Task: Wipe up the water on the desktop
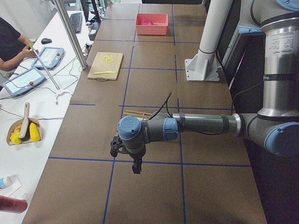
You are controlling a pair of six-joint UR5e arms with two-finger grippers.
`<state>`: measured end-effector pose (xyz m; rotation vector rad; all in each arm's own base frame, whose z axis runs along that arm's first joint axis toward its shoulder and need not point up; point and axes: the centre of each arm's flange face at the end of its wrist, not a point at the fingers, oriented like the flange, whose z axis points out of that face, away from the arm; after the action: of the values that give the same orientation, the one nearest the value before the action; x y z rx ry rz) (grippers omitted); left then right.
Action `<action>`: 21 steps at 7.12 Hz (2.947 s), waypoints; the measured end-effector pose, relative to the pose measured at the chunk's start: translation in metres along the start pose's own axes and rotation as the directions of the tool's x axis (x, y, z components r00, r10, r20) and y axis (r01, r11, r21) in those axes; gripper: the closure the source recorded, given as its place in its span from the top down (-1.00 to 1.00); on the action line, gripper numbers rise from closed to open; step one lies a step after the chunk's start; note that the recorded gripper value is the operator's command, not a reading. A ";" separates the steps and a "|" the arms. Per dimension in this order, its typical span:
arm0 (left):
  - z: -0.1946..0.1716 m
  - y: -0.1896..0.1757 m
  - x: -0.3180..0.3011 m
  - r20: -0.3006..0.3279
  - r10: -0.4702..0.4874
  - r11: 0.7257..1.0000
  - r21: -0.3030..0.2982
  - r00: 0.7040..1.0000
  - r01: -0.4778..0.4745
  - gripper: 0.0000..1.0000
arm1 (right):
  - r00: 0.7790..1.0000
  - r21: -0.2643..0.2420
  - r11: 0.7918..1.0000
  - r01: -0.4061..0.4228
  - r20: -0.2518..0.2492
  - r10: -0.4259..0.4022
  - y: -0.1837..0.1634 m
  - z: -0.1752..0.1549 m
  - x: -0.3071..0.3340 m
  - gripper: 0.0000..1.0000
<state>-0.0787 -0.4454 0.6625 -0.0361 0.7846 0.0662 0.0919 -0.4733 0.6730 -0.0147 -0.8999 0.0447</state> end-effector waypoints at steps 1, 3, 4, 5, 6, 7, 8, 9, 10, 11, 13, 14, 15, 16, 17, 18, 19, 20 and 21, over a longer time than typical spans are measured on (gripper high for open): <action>0.000 0.000 0.000 0.000 0.000 1.000 0.001 1.000 0.000 1.00 | 1.000 0.024 1.000 0.003 -0.008 -0.003 -0.004 0.010 0.014 1.00; -0.001 0.000 0.001 0.000 0.001 1.000 0.002 1.000 -0.001 1.00 | 0.998 0.060 0.997 -0.051 -0.025 0.052 -0.014 0.010 0.016 1.00; 0.000 0.000 0.000 0.000 0.001 1.000 0.001 1.000 -0.001 1.00 | 0.998 0.069 0.996 -0.057 -0.027 0.059 -0.017 0.007 0.013 1.00; 0.002 0.000 -0.001 -0.001 -0.003 1.000 -0.004 1.000 0.003 1.00 | 0.998 0.079 0.995 -0.053 -0.029 0.055 -0.022 0.002 0.007 1.00; 0.005 0.001 -0.004 -0.002 -0.008 1.000 -0.010 1.000 0.008 1.00 | 0.998 0.085 0.995 -0.049 -0.029 0.051 -0.024 -0.002 0.003 1.00; 0.007 0.002 -0.007 -0.002 -0.012 1.000 -0.016 1.000 0.012 1.00 | 0.998 0.085 0.995 -0.049 -0.029 0.052 -0.025 -0.003 0.001 1.00; 0.008 0.002 -0.008 -0.003 -0.014 1.000 -0.018 1.000 0.014 1.00 | 0.998 0.085 0.995 -0.051 -0.028 0.053 -0.025 -0.003 0.001 1.00; 0.008 0.002 -0.008 -0.004 -0.014 1.000 -0.018 1.000 0.014 1.00 | 0.998 0.084 0.995 -0.051 -0.027 0.053 -0.026 -0.003 0.000 1.00; 0.009 0.002 -0.008 -0.004 -0.015 1.000 -0.019 1.000 0.015 1.00 | 0.998 0.084 0.995 -0.051 -0.025 0.054 -0.026 -0.003 0.000 1.00; 0.009 0.002 -0.009 -0.004 -0.016 1.000 -0.019 1.000 0.016 1.00 | 0.998 0.084 0.995 -0.051 -0.025 0.054 -0.026 -0.003 0.000 1.00; 0.009 0.002 -0.008 -0.004 -0.017 1.000 -0.019 1.000 0.016 1.00 | 0.998 0.083 0.995 -0.052 -0.025 0.055 -0.025 -0.002 0.000 1.00; 0.009 0.002 -0.008 -0.004 -0.016 1.000 -0.019 1.000 0.016 1.00 | 0.998 0.083 0.995 -0.052 -0.027 0.054 -0.025 -0.002 0.001 1.00; 0.009 0.002 -0.008 -0.004 -0.016 1.000 -0.018 1.000 0.016 1.00 | 0.998 0.084 0.995 -0.051 -0.031 0.054 -0.025 -0.002 0.001 1.00; 0.008 0.002 -0.008 -0.004 -0.015 1.000 -0.018 1.000 0.015 1.00 | 0.998 0.084 0.995 -0.050 -0.041 0.053 -0.025 -0.002 0.002 1.00; 0.008 0.002 -0.008 -0.004 -0.015 1.000 -0.018 1.000 0.015 1.00 | 0.997 0.083 0.996 -0.045 -0.060 0.050 -0.026 -0.001 0.002 1.00; 0.008 0.002 -0.008 -0.004 -0.014 1.000 -0.018 1.000 0.014 1.00 | 0.996 0.079 0.996 -0.036 -0.081 0.043 -0.027 0.002 0.001 1.00; 0.009 0.002 -0.008 -0.004 -0.013 1.000 -0.018 1.000 0.013 1.00 | 0.995 0.074 0.997 -0.029 -0.096 0.036 -0.027 0.005 0.000 1.00; 0.008 0.002 -0.008 -0.004 -0.014 1.000 -0.018 1.000 0.014 1.00 | 0.994 0.072 0.997 -0.024 -0.103 0.031 -0.027 0.006 0.000 1.00; 0.008 0.002 -0.008 -0.004 -0.014 1.000 -0.018 1.000 0.014 1.00 | 0.994 0.070 0.997 -0.022 -0.104 0.030 -0.027 0.007 0.000 1.00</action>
<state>-0.0784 -0.4437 0.6740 -0.0583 0.7880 0.0599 0.0874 -0.5006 0.6777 0.0350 -0.7925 0.0982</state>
